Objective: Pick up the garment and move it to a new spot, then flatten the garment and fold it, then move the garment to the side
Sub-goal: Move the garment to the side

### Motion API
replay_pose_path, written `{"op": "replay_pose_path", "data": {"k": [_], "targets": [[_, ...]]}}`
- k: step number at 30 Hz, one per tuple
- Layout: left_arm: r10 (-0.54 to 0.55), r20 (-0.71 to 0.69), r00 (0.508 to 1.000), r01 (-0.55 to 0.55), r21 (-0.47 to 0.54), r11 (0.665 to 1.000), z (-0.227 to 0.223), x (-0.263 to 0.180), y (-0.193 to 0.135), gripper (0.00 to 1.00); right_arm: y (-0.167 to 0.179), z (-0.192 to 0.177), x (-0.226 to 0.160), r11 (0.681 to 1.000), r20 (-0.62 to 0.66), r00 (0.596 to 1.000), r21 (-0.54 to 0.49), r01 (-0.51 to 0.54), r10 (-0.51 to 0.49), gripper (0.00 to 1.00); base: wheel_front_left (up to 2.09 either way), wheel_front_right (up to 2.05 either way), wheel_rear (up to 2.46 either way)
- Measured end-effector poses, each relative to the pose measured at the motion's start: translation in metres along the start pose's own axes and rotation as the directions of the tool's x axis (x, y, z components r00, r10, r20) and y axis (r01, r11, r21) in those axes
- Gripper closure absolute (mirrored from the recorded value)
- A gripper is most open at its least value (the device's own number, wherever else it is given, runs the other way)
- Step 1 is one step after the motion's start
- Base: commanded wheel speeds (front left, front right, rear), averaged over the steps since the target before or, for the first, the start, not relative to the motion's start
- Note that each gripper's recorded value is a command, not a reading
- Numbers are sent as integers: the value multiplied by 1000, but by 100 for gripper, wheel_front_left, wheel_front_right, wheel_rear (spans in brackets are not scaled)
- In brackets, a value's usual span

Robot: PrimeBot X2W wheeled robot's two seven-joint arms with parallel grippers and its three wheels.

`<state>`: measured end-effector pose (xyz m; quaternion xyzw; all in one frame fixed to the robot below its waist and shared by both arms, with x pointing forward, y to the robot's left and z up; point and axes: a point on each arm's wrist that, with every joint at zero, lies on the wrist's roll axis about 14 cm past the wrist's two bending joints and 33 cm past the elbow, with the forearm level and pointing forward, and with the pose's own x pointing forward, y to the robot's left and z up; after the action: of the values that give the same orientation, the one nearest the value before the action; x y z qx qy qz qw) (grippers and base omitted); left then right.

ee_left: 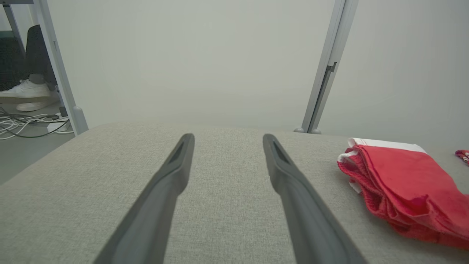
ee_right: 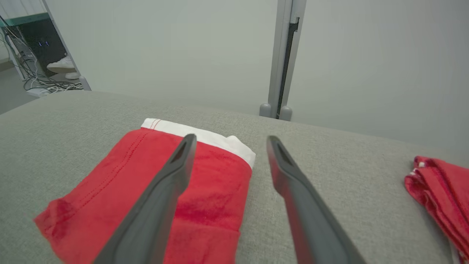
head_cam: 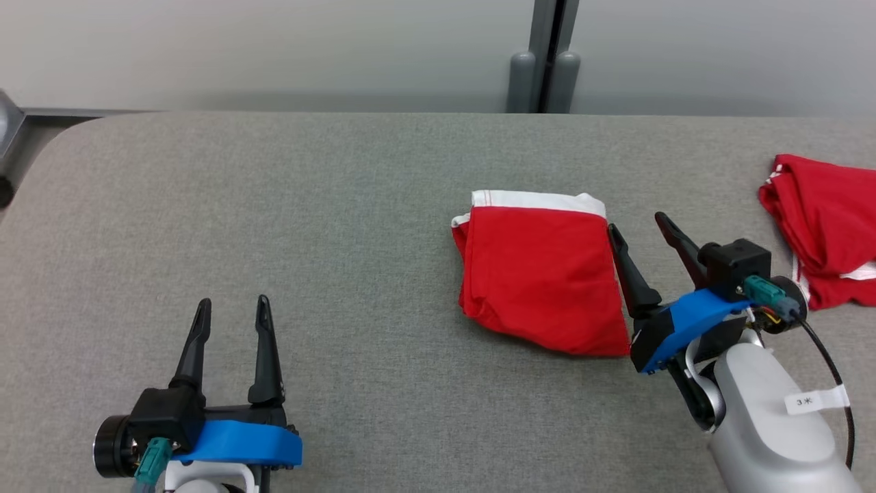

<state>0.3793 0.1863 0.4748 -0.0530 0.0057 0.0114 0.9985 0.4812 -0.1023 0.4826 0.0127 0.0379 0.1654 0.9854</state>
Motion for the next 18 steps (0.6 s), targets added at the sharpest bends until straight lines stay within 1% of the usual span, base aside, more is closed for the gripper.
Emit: {"op": "replay_pose_path", "data": {"k": [6, 12, 16, 18], "targets": [[36, -25, 999, -36, -2, 999, -8, 2, 11, 0, 1, -45, 22, 1000, -138, 990, 19, -11, 14, 0, 0, 0, 0], [72, -46, 996, -71, 4, 997, -15, 4, 22, 0, 10, -90, 26, 999, -259, 965, 46, -24, 35, 0, 0, 0, 0], [79, -56, 995, -79, 3, 997, -18, 5, 24, 0, 9, -109, 22, 998, -311, 950, 58, -14, 31, 0, 0, 0, 0], [76, -56, 995, -76, 2, 997, -18, 6, 23, 0, 9, -112, 21, 998, -318, 948, 62, -10, 29, 0, 0, 0, 0]]}}
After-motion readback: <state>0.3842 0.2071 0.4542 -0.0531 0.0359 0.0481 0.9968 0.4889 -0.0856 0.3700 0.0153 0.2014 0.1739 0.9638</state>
